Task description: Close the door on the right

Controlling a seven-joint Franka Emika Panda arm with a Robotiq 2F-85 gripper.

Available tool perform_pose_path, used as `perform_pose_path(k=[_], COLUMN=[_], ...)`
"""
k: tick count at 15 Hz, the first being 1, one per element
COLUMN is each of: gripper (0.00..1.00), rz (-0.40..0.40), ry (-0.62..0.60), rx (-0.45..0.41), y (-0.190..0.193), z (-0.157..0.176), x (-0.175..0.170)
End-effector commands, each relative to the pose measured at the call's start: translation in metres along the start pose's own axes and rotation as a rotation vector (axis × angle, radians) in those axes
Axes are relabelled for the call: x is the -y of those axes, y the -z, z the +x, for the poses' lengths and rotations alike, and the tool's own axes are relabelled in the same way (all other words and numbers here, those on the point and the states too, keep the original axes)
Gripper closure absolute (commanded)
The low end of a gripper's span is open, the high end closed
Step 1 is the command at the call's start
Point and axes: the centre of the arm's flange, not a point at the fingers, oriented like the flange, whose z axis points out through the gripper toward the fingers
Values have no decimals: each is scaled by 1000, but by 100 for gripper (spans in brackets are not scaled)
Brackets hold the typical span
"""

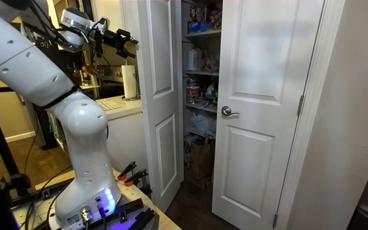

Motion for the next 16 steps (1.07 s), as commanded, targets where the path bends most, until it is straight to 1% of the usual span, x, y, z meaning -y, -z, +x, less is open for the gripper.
perform_pose_path(k=[1, 5, 11, 16], gripper=[0, 0, 0, 0], rz=[-6, -1, -4, -1], ry=[-17, -28, -44, -29], rx=[9, 27, 63, 75], y=[-30, -56, -103, -146], z=[5, 15, 21, 29], x=[-8, -11, -20, -32])
